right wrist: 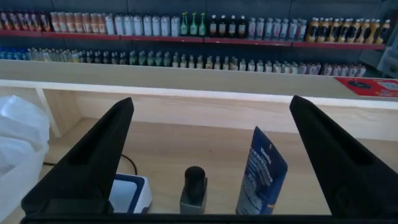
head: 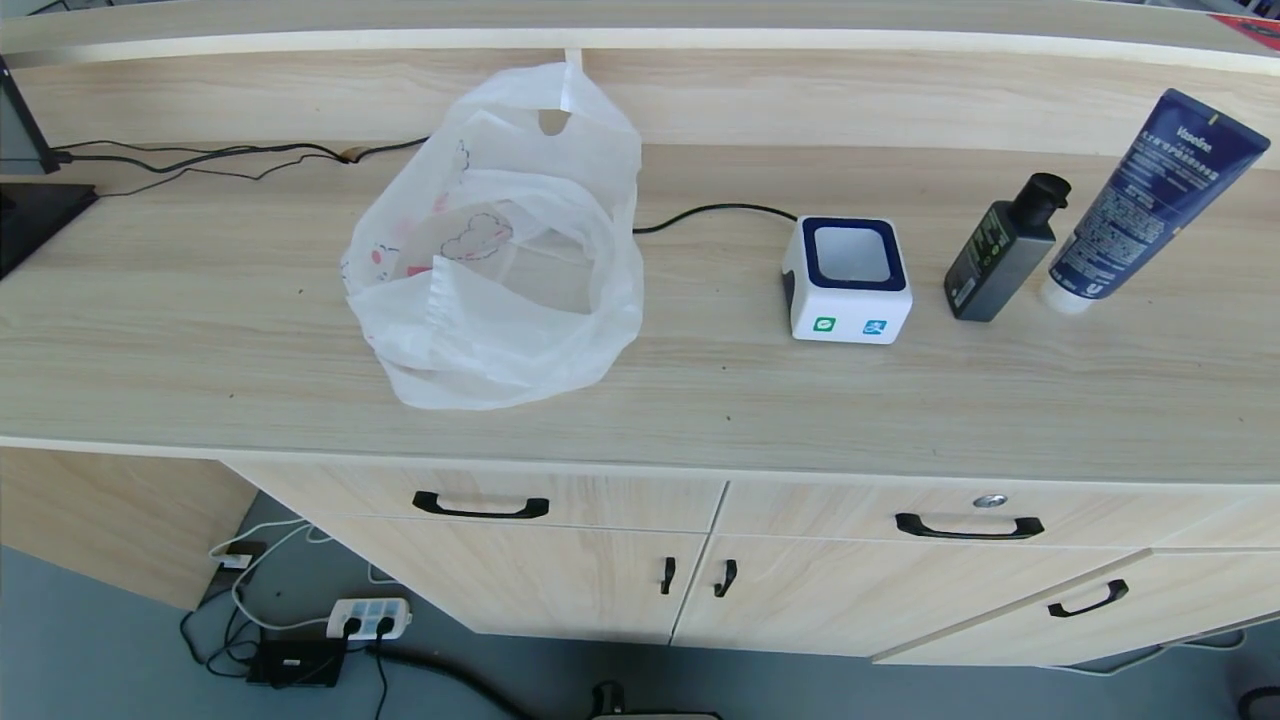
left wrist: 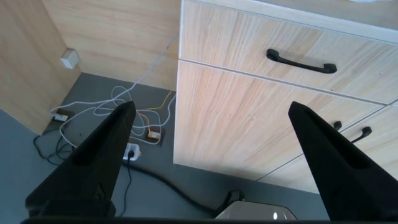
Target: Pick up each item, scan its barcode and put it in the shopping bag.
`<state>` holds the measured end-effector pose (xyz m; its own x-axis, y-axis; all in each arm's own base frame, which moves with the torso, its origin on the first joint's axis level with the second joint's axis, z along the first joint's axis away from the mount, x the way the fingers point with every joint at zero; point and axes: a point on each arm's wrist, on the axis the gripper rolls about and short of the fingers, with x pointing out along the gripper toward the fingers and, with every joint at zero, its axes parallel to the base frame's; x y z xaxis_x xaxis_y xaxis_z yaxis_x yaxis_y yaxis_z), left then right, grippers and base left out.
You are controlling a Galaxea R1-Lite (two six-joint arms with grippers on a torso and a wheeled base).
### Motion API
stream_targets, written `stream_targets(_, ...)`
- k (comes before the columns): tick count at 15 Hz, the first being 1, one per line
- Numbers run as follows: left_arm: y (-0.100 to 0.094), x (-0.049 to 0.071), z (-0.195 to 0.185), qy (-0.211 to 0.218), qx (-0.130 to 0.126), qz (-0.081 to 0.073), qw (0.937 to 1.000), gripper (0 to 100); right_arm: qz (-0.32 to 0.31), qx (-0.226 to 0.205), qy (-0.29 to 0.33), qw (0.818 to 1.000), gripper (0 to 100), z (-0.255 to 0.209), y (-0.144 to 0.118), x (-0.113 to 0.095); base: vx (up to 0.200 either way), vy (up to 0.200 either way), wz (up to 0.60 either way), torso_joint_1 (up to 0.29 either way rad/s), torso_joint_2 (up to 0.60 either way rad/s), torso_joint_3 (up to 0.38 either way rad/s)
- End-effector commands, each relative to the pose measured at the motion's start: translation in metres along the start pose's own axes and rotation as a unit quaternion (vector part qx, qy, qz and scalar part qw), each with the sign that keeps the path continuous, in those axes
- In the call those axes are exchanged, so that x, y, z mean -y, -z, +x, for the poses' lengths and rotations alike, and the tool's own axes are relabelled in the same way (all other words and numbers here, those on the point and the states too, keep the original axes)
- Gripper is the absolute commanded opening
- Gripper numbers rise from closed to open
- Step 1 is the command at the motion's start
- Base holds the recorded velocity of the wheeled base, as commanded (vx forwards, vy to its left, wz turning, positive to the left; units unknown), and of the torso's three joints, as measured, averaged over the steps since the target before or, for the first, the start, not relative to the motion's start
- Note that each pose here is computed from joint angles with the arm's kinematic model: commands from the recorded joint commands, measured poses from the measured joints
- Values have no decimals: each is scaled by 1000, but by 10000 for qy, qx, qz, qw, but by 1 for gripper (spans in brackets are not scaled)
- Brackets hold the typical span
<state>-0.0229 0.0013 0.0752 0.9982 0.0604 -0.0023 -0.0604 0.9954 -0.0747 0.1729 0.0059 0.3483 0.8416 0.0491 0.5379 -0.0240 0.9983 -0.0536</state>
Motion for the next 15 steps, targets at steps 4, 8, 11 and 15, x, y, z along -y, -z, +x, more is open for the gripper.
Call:
stream_targets(4, 0, 0, 0, -5, -3, -1, 10000, 100, 513, -703, -371, 9955, 100, 67, 104, -26, 0, 0, 0, 0, 0, 0)
stream_targets(8, 0, 0, 0, -4, 4, -2, 10000, 100, 249, -925, -780, 9923, 100, 63, 119, -30, 0, 0, 0, 0, 0, 0)
stream_targets(11, 0, 0, 0, -4, 4, -2, 10000, 100, 192, -818, -651, 9943, 100, 57, 122, -26, 0, 0, 0, 0, 0, 0)
stream_targets(15, 0, 0, 0, -5, -3, -1, 10000, 100, 142, -1222, -367, 9917, 100, 41, 141, -17, 0, 0, 0, 0, 0, 0)
